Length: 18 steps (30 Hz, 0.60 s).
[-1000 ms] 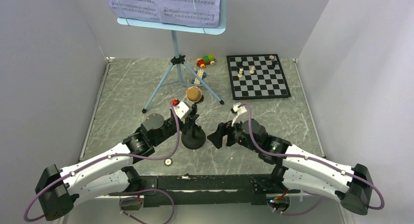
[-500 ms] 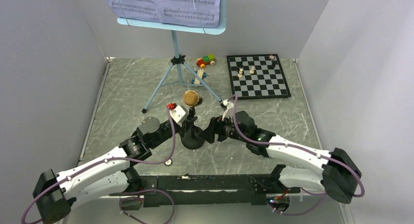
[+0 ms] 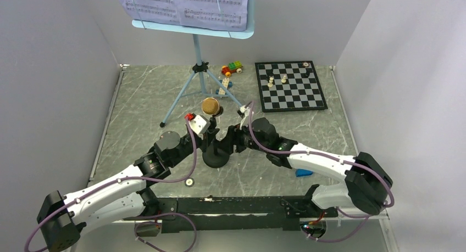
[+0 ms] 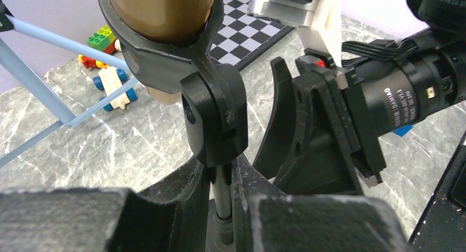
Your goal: Pack up the instrument practice props
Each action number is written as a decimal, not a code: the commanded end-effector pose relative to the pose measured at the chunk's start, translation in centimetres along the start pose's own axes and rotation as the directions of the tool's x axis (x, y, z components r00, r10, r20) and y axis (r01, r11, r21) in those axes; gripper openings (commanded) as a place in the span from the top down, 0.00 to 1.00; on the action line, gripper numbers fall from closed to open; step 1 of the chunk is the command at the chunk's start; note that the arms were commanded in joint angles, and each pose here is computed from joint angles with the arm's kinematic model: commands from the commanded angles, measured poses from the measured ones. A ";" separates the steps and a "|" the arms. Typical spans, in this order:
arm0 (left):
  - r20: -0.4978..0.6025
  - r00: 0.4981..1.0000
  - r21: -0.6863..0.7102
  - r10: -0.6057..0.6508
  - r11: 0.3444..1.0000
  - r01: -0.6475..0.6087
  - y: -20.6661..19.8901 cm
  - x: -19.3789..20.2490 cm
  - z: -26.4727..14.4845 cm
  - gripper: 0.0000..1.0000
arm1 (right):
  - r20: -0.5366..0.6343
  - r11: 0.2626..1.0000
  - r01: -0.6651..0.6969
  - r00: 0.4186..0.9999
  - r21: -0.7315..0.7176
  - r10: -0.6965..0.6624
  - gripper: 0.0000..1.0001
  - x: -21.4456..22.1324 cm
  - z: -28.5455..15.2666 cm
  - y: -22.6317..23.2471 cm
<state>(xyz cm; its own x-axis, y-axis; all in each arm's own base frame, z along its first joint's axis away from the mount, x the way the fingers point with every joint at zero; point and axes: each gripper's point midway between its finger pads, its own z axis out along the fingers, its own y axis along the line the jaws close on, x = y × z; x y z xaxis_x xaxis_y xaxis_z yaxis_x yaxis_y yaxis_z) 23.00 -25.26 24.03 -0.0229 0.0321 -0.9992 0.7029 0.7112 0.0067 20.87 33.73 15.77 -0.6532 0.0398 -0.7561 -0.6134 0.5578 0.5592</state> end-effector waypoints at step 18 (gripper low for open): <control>-0.055 0.998 -0.024 -0.043 0.999 0.042 0.4 1.8 -0.5 1.00 | 0.062 0.951 0.310 0.949 0.001 -0.309 1.00 -1.7 1.9 0.1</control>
<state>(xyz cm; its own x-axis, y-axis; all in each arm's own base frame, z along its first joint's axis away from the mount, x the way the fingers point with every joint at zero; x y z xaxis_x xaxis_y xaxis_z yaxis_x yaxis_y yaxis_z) 23.42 -24.70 23.84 -0.0472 0.0166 -0.9987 0.6782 0.7346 -0.0198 21.06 35.08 14.82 -0.5757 -0.0733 -0.8144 -0.7184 0.5210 0.4609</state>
